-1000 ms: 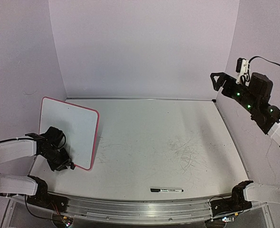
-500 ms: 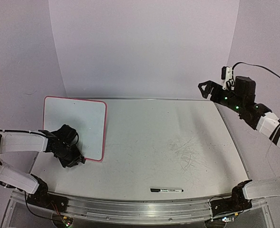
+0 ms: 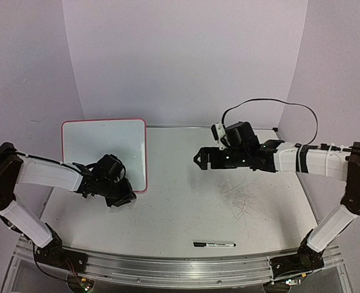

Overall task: Write a sentence on the whiteboard
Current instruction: Move the whiteboard to the corner of the board, then move the whiteboard to the center of the board.

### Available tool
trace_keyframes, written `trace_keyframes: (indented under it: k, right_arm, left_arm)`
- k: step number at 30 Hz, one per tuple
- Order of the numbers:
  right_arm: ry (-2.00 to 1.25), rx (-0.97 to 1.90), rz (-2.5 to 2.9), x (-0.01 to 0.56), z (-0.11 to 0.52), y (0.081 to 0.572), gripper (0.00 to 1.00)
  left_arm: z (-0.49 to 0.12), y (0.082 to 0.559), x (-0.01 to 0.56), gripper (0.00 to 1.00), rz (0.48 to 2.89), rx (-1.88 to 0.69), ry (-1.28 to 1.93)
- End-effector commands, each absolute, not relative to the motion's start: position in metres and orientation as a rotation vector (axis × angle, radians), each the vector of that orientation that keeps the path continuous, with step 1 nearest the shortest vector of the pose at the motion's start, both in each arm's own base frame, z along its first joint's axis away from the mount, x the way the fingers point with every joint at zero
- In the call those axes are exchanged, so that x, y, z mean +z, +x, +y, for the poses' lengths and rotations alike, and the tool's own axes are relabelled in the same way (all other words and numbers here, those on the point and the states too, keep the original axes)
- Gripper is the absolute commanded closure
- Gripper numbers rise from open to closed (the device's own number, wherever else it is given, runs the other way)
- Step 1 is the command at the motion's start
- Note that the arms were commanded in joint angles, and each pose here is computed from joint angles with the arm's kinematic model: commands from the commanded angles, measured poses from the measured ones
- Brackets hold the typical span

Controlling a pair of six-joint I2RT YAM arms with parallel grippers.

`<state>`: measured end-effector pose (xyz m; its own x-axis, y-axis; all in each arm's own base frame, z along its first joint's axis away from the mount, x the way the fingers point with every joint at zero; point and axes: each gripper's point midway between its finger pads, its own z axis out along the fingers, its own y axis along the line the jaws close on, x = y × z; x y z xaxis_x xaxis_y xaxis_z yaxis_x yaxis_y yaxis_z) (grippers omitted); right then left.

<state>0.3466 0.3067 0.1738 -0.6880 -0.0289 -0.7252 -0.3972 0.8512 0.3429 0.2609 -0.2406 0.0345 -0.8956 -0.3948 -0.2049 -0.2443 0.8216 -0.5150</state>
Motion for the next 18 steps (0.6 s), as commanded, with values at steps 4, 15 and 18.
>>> trace_keyframes:
  k: [4,15,18]
  right_arm:
    - [-0.374,0.706,2.255,0.168,0.388,0.331,0.02]
    - [-0.501,0.914,2.272,0.135,0.542,0.269,0.18]
    - [-0.52,0.927,2.277,0.121,0.57,0.255,0.24]
  left_arm:
    - [-0.216,0.244,0.103,0.64,2.482,-0.847,-0.364]
    - [-0.183,0.256,0.279,0.56,2.074,-0.714,-0.062]
    - [-0.179,0.265,0.311,0.52,1.998,-0.653,-0.024]
